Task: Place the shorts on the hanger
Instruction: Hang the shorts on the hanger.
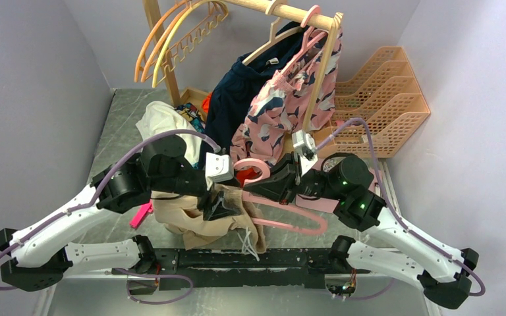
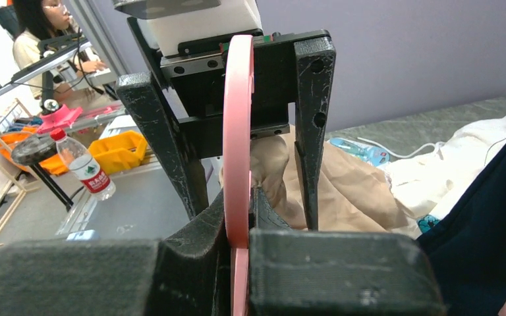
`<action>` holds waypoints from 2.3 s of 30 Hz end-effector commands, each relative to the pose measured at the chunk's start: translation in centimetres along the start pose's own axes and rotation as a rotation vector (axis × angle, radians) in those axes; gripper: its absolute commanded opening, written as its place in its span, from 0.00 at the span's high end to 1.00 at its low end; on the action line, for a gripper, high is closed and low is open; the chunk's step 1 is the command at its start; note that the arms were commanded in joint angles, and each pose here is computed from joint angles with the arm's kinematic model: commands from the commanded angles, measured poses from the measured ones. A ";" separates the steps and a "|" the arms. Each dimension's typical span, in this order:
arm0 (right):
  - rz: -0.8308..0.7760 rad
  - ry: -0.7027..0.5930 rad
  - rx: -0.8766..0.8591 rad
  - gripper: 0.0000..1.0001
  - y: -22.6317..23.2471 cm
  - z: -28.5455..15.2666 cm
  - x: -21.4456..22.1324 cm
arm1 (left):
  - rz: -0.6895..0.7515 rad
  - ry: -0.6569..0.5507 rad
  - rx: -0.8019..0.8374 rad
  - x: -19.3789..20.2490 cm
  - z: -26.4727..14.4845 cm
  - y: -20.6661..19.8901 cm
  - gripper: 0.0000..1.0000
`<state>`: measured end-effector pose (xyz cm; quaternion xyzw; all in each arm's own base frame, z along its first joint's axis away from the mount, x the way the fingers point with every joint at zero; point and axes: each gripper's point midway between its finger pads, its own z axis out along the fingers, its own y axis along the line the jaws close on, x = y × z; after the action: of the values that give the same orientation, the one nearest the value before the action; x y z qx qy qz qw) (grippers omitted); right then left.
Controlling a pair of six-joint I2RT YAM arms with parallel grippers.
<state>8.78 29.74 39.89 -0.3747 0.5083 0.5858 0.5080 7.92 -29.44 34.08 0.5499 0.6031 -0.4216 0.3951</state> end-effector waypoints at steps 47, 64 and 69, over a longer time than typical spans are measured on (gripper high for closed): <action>-0.066 -0.142 -0.089 1.00 2.2 -0.9 -2.4 | 0.029 0.028 0.107 -1.7 1.3 -0.8 0.66; -0.099 -0.115 -0.128 1.00 2.6 -0.4 -2.5 | 0.006 0.038 0.154 -1.0 1.1 -1.8 0.30; -0.102 -0.118 -0.105 1.00 2.3 -0.5 -2.4 | 0.020 -0.024 0.066 -2.5 -1.0 -1.5 0.02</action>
<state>7.60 29.66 39.42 -0.3948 0.4703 0.6020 0.5104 6.58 -30.49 34.29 0.5808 0.5924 -0.4442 0.3383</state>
